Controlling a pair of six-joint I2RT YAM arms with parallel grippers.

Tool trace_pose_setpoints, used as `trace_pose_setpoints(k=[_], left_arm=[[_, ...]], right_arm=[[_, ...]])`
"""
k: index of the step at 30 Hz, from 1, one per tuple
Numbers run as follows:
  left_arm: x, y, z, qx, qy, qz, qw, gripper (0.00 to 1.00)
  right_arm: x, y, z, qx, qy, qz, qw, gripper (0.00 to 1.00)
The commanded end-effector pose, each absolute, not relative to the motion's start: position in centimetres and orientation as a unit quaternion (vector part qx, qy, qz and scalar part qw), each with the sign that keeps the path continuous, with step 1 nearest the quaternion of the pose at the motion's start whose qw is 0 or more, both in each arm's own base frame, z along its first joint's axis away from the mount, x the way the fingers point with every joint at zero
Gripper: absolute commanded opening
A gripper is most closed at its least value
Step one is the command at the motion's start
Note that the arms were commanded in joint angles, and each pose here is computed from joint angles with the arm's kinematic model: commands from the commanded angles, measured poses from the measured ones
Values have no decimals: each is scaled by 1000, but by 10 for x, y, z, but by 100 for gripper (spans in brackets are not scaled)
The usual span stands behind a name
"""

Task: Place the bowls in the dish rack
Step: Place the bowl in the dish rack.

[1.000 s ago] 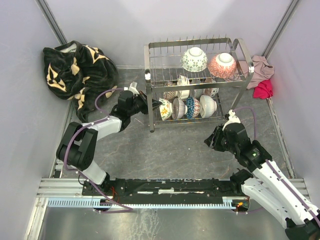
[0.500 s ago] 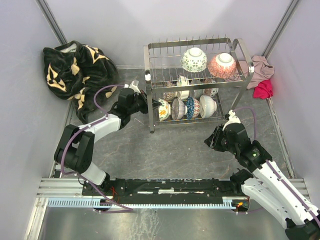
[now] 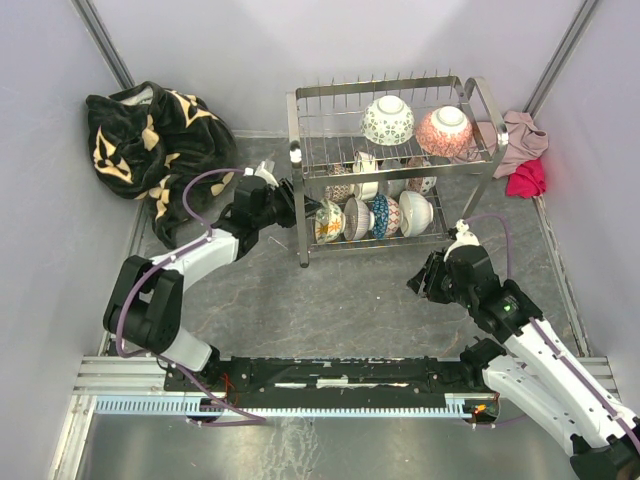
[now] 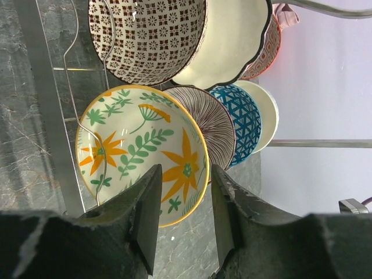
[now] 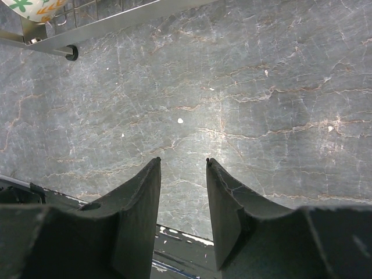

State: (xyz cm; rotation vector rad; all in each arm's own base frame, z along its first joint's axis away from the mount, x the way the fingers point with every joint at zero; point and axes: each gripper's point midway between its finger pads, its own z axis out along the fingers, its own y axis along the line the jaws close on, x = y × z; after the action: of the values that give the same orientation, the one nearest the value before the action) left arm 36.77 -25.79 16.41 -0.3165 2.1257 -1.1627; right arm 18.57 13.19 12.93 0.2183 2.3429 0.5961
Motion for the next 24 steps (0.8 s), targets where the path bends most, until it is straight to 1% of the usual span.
trace_pose_setpoints(k=[1,5,13,14,17,20,24], left_arm=[[352,-267,190,-68,806,-468,355,46],[350,-265,201,-62,801,-470,367,48],[341,-233,208,-61,812,-412,409,57],[339,-227,208,-63,813,-405,414,60],[333,-209,206,-68,815,-384,428,75],[325,-191,204,-78,819,-359,441,87],[320,-166,196,-104,819,-337,452,94]], right_arm=[[193,138,147,76,891,248,373,46],[193,137,148,75,891,246,374,47],[196,132,153,70,893,228,381,50],[196,131,153,71,893,226,383,50],[198,126,154,71,892,215,392,53],[201,118,160,74,888,198,409,57],[205,99,170,88,879,159,442,59]])
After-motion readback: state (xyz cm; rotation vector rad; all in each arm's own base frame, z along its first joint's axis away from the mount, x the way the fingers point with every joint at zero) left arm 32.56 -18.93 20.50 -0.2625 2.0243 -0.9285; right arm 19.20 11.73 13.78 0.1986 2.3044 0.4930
